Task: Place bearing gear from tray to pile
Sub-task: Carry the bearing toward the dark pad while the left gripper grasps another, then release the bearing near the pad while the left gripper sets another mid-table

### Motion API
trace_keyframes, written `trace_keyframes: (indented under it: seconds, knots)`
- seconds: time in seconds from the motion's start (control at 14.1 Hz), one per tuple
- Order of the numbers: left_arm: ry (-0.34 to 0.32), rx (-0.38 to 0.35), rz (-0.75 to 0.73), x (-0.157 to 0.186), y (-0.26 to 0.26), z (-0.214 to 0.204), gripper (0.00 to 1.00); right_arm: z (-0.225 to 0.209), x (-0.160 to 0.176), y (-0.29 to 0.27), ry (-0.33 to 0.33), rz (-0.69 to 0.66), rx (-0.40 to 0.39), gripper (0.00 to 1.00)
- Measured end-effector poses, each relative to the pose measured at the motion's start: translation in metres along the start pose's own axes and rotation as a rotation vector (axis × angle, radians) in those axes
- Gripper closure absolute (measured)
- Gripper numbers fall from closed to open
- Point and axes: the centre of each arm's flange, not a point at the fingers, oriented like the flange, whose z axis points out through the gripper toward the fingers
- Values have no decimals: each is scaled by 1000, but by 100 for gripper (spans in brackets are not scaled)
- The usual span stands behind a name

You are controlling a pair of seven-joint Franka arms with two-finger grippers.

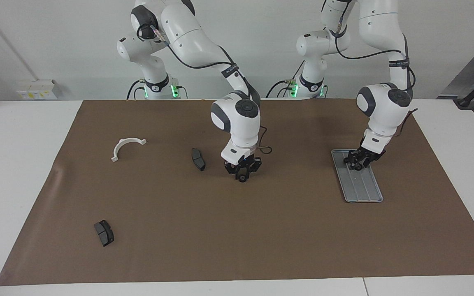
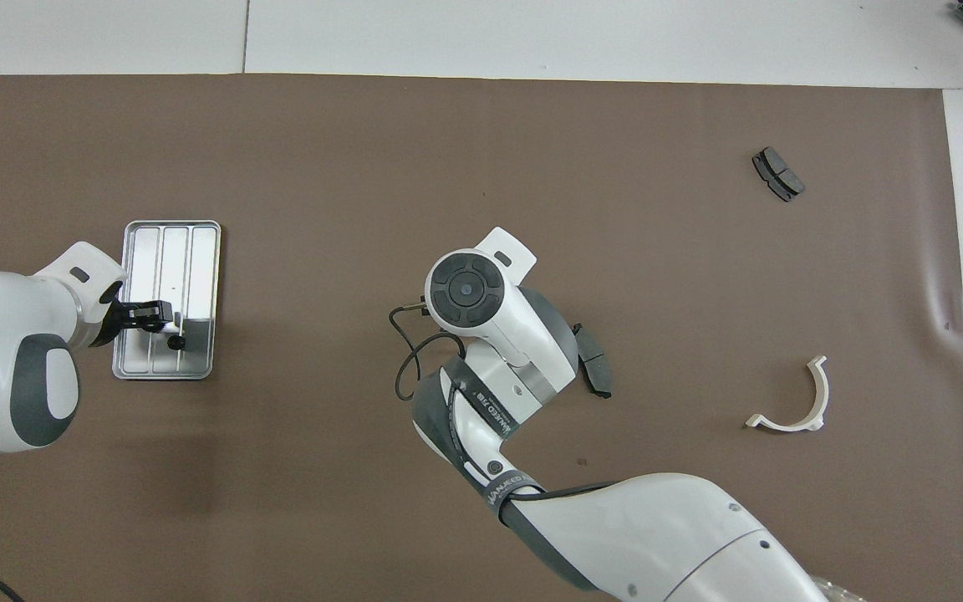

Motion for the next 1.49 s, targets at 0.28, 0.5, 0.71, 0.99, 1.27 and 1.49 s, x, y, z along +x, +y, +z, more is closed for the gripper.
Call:
trace_keyframes:
  seconds: [0.28,0.5,0.71,0.99,1.27,1.49]
  knots:
    - [0,0,0,0,0,0,46,-1,0,1,-14,1,-12,66]
    - [-1,0,0,-1,0,1,56,-17,14,15,2,26,-13,66]
    - [-1,0,0,-1,0,1,64,-60,48,84,12,84,-21,66]
    - [2,0,1,0,1,1,64,-90,82,214,-25,89,-51,66]
    - [57,-12,14,23,31,-19,64,-73,92,332,-71,40,-68,66]
    - [51,-36,17,35,98,-32,64,-58,82,393,-116,-12,-63,66]
